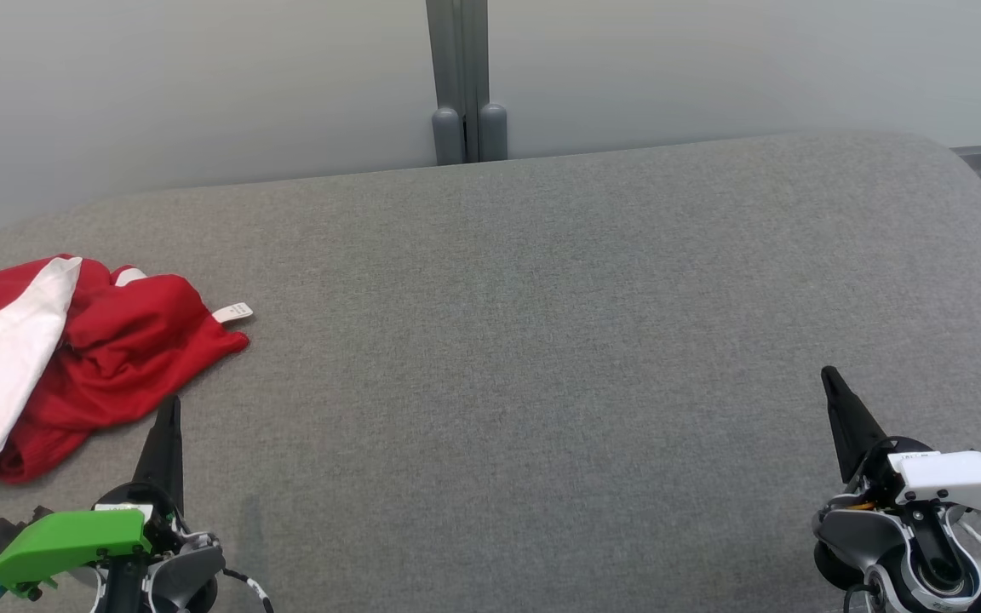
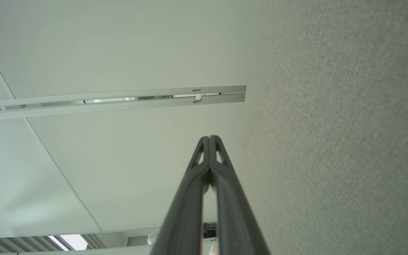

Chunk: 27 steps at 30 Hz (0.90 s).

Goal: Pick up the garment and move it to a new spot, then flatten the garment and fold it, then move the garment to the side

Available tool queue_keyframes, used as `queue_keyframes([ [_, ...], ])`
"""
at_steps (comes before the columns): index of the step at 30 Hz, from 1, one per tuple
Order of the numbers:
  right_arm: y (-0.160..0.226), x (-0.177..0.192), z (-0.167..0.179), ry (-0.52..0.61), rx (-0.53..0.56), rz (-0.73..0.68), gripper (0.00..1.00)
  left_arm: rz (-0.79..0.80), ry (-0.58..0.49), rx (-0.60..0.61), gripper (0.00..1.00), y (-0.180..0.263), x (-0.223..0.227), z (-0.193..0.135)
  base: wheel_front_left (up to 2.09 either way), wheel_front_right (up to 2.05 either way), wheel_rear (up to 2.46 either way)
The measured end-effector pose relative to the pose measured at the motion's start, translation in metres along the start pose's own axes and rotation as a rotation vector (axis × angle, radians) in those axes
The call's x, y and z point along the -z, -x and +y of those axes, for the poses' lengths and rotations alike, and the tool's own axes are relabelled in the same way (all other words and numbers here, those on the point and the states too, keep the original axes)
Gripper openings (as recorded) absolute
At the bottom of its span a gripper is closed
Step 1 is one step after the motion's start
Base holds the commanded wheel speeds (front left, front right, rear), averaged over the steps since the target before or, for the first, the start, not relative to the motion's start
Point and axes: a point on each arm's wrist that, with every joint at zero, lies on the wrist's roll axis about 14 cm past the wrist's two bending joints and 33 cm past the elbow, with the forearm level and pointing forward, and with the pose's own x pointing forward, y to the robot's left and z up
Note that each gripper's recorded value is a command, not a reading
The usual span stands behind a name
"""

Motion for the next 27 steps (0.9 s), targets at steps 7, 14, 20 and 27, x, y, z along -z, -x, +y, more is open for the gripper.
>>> queue_keyframes([
  [7, 0.0, 0.0, 0.0, 0.0, 0.0, 0.0, 0.0, 0.0, 0.0, 0.0, 0.0, 0.0, 0.0, 0.0, 0.0, 0.0, 0.0],
  [14, 0.0, 0.0, 0.0, 0.0, 0.0, 0.0, 0.0, 0.0, 0.0, 0.0, 0.0, 0.0, 0.0, 0.0, 0.0, 0.0, 0.0],
  [20, 0.0, 0.0, 0.0, 0.0, 0.0, 0.0, 0.0, 0.0, 0.0, 0.0, 0.0, 0.0, 0.0, 0.0, 0.0, 0.0, 0.0],
  [27, 0.013, 0.003, -0.03, -0.015, 0.088, -0.002, 1.0, -0.001, 0.015, -0.089, 1.0, 0.013, 0.003, 0.03, 0.0, 0.0, 0.0],
])
